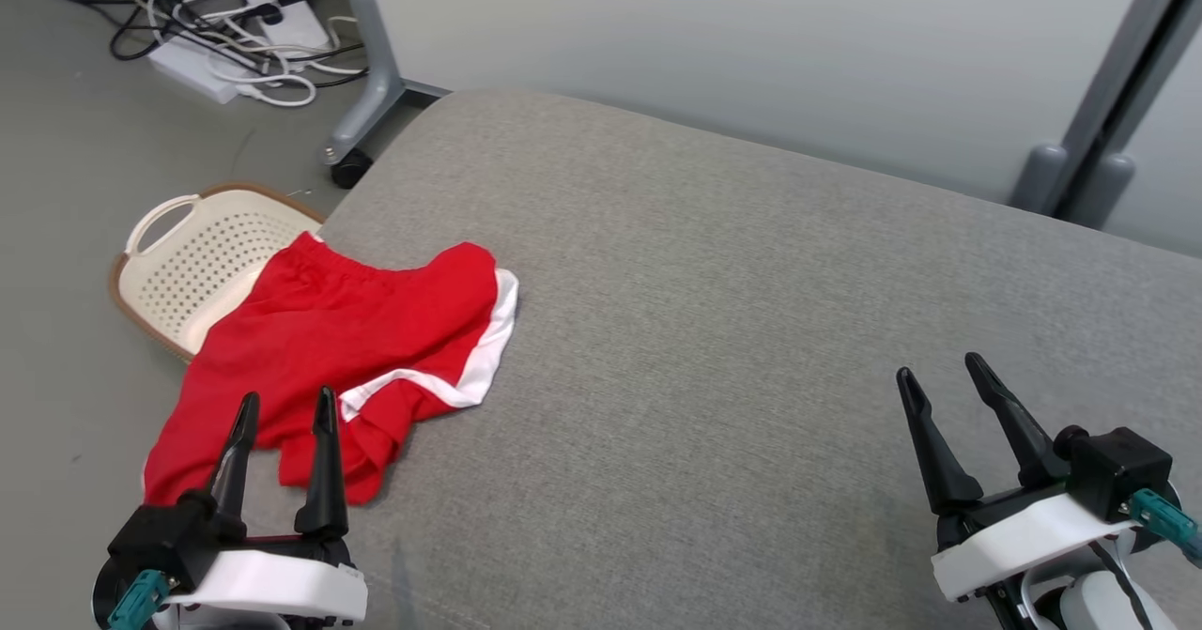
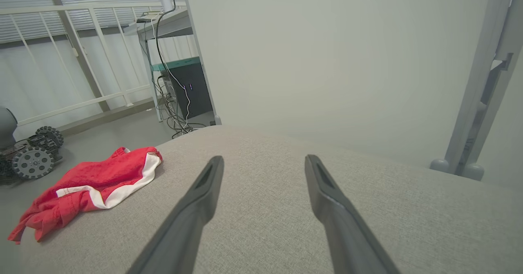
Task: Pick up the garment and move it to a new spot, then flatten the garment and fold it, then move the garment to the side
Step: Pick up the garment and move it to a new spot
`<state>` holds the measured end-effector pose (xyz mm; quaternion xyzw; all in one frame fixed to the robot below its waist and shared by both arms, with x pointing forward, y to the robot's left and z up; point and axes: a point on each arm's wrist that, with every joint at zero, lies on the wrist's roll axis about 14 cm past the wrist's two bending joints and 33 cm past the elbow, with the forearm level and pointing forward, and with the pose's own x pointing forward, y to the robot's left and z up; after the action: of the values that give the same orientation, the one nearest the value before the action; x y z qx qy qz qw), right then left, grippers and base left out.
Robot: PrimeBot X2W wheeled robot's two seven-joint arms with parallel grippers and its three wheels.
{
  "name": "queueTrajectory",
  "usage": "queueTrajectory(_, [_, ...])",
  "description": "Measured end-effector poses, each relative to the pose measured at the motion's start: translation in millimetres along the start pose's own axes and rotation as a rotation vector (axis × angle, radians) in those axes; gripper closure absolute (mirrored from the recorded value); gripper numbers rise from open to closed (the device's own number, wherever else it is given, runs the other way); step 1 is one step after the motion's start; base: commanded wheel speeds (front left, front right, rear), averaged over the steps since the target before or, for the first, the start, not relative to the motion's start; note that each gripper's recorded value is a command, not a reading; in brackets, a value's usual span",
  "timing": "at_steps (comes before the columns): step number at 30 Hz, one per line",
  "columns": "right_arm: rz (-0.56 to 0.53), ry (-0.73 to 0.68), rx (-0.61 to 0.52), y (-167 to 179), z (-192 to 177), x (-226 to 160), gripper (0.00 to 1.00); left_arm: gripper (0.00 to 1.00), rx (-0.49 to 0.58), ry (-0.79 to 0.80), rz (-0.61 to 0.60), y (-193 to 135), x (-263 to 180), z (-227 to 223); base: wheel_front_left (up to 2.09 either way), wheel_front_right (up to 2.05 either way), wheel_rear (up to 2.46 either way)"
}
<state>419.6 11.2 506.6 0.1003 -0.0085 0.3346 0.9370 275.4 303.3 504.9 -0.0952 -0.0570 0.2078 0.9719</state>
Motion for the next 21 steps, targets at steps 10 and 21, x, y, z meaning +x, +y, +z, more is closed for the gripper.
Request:
queueTrajectory(10, [0.088,0.020,0.004,28,-5,11,0.00,0.00,-0.001,-0.014,0.075,25,-18,5,0.00,0.00,0.00])
queueTrajectory(21, [0.092,0.032,0.011,28,-9,9,0.00,0.00,0.013,-0.003,0.063,23,-14,3,0.00,0.00,0.00])
